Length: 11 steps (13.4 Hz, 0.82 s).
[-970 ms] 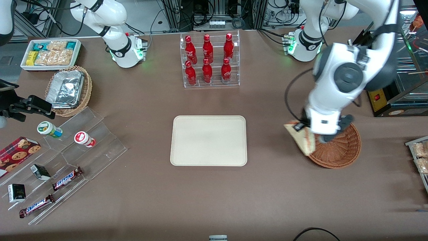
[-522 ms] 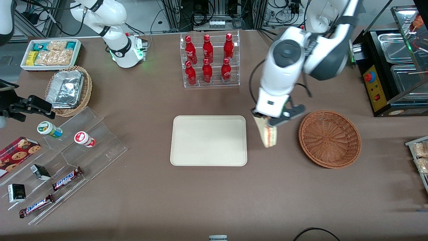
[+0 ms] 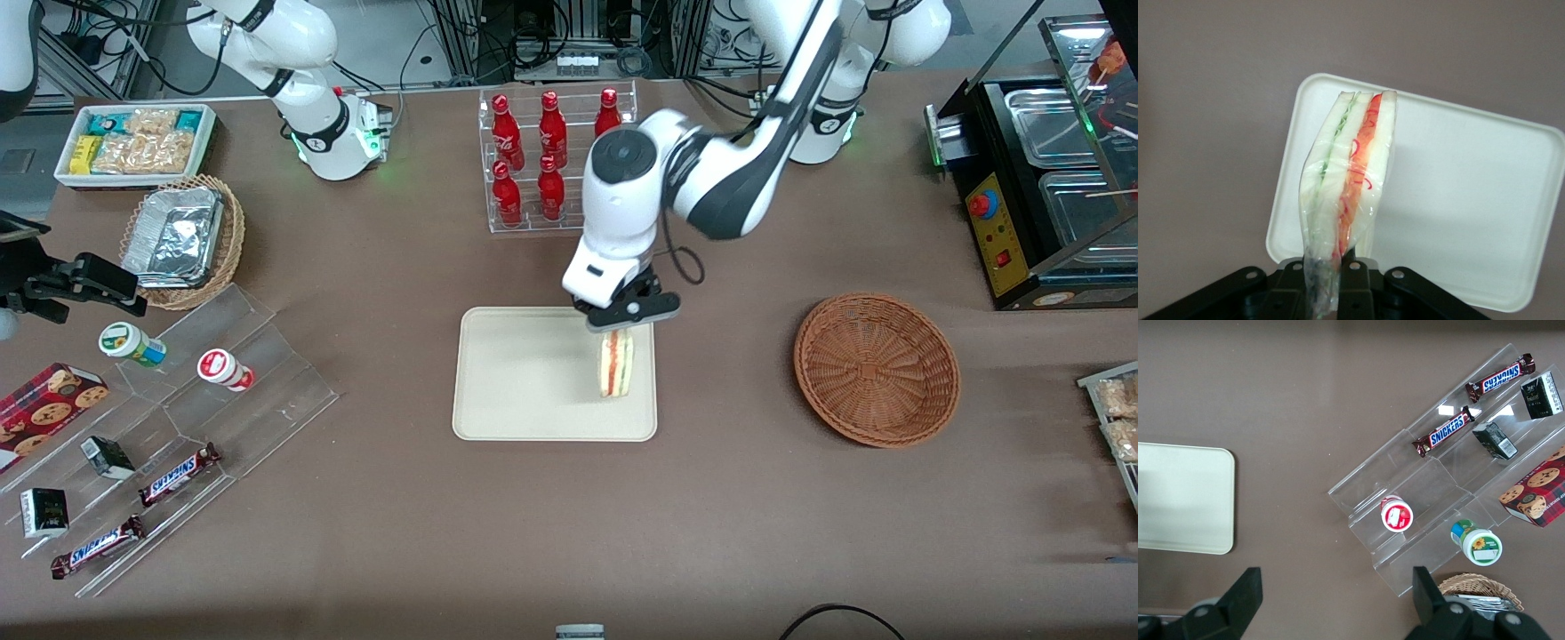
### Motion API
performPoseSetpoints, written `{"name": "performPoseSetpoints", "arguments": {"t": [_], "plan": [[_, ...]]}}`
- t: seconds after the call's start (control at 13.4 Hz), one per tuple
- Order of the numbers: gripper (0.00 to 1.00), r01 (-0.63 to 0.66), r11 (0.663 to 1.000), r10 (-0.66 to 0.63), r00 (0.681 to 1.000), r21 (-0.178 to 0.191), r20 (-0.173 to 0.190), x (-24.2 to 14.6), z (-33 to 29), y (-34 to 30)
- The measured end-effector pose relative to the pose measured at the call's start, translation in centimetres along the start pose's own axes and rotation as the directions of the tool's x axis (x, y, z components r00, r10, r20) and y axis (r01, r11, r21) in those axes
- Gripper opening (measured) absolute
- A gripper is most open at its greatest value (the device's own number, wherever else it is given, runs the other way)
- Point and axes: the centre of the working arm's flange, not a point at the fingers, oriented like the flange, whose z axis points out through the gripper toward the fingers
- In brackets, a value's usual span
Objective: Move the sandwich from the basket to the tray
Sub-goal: 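Carry the sandwich over the cream tray and lower it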
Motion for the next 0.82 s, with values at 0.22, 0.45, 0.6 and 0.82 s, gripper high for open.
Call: {"name": "performPoseSetpoints", "arguments": {"t": [0.22,0.45,0.6,0.82], "plan": [[0.14,-0.045,0.998,0.044,0.999,0.047,0.025,-2.4,5.4,1.6],[0.14,-0.049,0.997,0.048,0.999,0.057,0.022,-2.3,8.2,1.6],[0.14,-0.050,0.996,0.049,0.999,0.069,0.023,-2.1,9.0,1.4],[0.14,-0.054,0.995,0.052,0.998,0.080,0.024,-2.0,9.7,1.2]]}}
